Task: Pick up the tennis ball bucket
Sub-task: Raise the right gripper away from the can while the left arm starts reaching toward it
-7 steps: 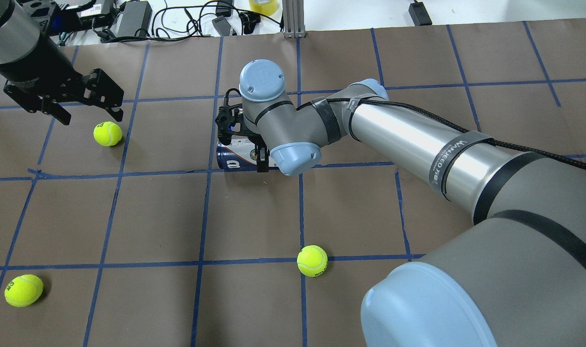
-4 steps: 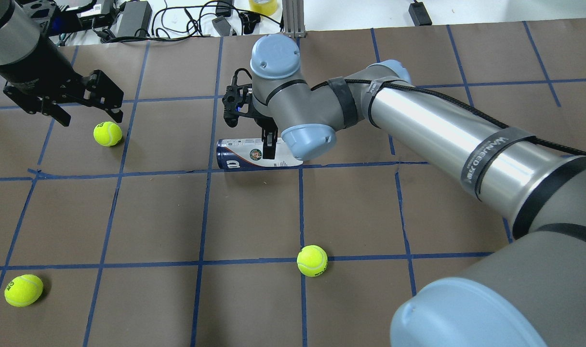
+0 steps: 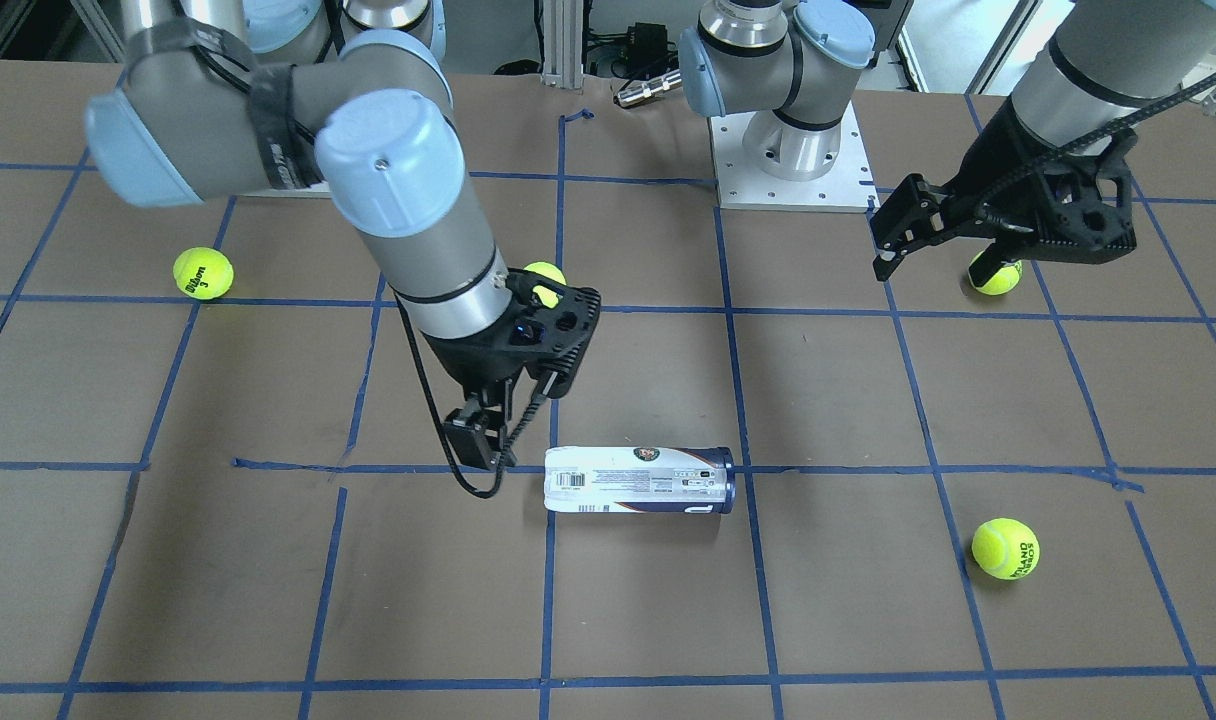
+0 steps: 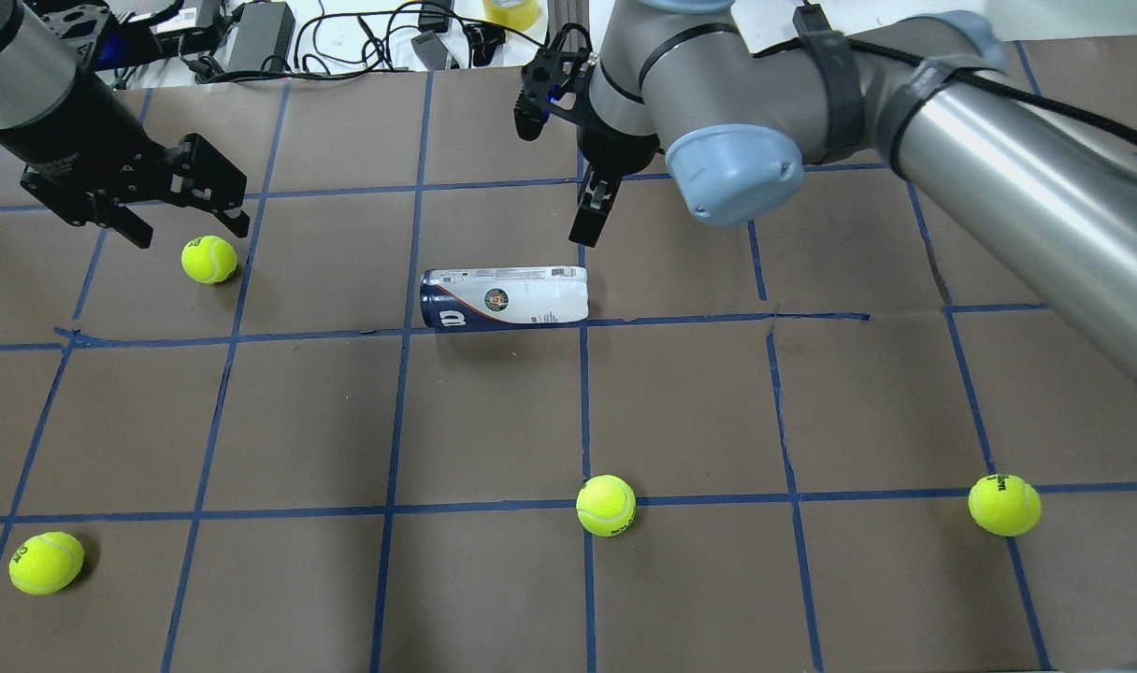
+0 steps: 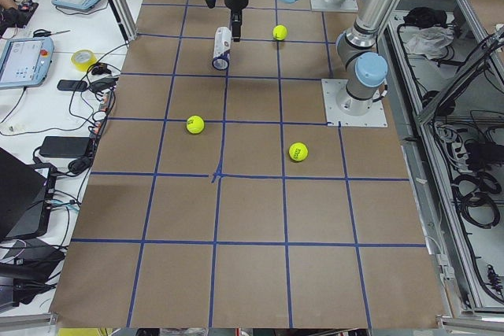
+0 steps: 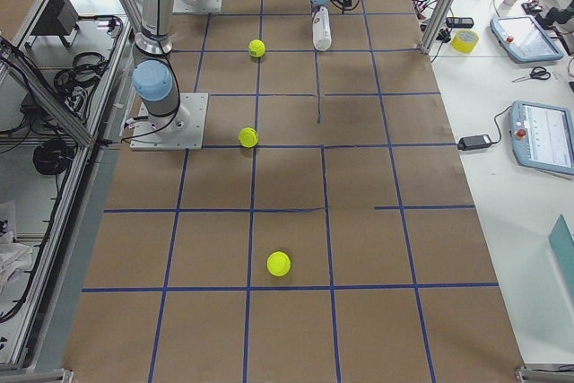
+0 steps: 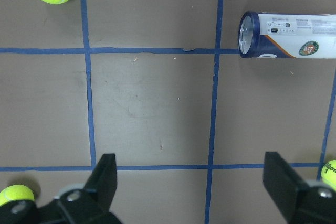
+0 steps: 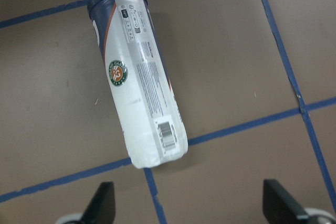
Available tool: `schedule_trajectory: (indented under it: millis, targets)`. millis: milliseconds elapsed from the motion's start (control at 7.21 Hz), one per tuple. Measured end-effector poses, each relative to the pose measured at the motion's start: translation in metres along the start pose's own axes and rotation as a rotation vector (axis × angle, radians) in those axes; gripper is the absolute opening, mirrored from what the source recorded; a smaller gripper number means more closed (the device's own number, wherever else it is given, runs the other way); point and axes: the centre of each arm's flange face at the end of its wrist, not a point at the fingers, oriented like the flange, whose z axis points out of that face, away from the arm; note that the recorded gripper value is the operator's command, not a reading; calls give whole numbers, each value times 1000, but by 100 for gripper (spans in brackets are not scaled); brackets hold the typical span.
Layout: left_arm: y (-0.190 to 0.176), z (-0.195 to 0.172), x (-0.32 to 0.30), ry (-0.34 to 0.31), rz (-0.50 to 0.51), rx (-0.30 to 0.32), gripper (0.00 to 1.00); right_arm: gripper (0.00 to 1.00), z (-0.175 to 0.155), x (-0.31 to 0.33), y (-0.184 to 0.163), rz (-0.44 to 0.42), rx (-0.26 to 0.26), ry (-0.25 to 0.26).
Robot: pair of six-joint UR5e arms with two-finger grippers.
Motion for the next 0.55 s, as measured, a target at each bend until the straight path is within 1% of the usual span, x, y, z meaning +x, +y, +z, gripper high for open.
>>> schedule_trajectory:
  millis: [139,277,416,555]
  targets:
    - [-5,18,-2,43,1,-8,100,100,-32,7,27,85,-16,-11]
    - [-12,47,-5,86,-3,-10,100,100,-66,8,55,173,-36,-23]
    - [-17,76,-4,139,-5,-2,100,100,-95,3,75,228,-52,-23]
    - [-23,103,-1,213,-2,16,100,100,-116,-4,89,267,-76,-9]
